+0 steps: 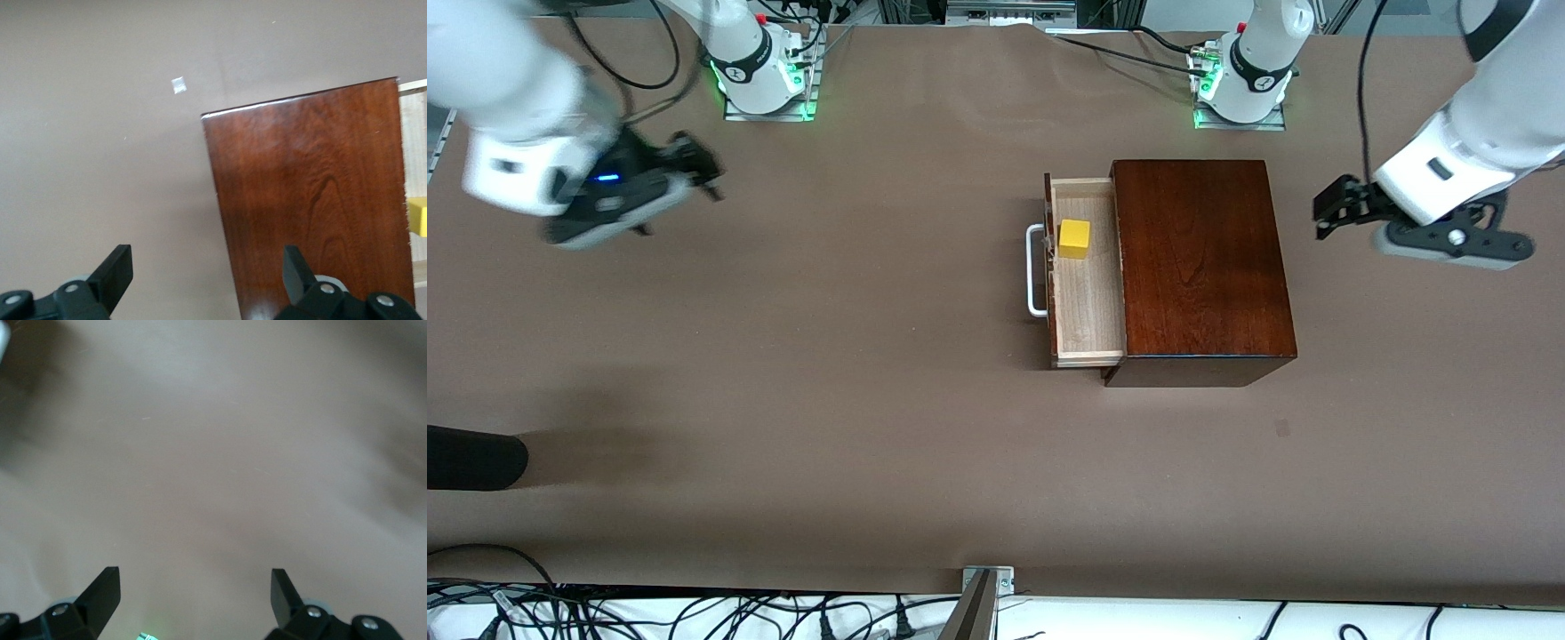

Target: Open drawer, take yellow block, close drawer

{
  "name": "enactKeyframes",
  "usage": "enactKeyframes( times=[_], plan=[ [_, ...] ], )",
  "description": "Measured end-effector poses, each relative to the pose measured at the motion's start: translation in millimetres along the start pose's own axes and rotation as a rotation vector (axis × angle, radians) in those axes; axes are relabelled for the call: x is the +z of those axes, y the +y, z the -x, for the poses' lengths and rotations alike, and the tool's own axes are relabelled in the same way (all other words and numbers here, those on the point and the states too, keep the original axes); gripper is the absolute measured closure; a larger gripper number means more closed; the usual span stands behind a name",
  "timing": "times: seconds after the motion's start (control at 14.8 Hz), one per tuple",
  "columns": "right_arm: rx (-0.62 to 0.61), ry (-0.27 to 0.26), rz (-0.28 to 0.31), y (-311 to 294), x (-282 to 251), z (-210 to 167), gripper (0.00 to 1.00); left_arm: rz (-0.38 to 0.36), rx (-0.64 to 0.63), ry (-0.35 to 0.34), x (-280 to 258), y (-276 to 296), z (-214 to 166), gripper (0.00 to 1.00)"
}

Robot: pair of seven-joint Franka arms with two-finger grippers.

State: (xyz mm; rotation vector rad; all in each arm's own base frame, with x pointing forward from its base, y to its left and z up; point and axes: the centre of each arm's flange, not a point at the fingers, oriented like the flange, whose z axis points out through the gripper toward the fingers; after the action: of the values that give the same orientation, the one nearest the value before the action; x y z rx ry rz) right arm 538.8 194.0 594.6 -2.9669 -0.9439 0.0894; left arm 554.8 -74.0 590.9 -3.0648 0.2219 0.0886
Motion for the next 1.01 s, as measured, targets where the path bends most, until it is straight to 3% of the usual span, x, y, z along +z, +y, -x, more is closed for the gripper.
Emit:
enactKeyframes(
  times=[0.27, 0.47, 0.67, 1.01],
  plan=[
    [-0.288, -0.016, 0.002, -157, 17, -30, 0.0, 0.072, -0.045, 0.067, 16, -13, 7, 0.0],
    [-0.454, 0.034, 0.0, -256, 47, -52, 0.0, 0.077, -0.059, 0.056, 28, -18, 8, 0.0],
    [-0.554, 0.064, -0.012, -318, 80, -75, 0.0, 0.072, -0.062, 0.012, 29, -21, 15, 0.0],
    [-0.718, 0.08, 0.053, -388, 119, -116, 0.0, 0.067, -0.057, 0.017, 25, -19, 15, 0.0]
  ],
)
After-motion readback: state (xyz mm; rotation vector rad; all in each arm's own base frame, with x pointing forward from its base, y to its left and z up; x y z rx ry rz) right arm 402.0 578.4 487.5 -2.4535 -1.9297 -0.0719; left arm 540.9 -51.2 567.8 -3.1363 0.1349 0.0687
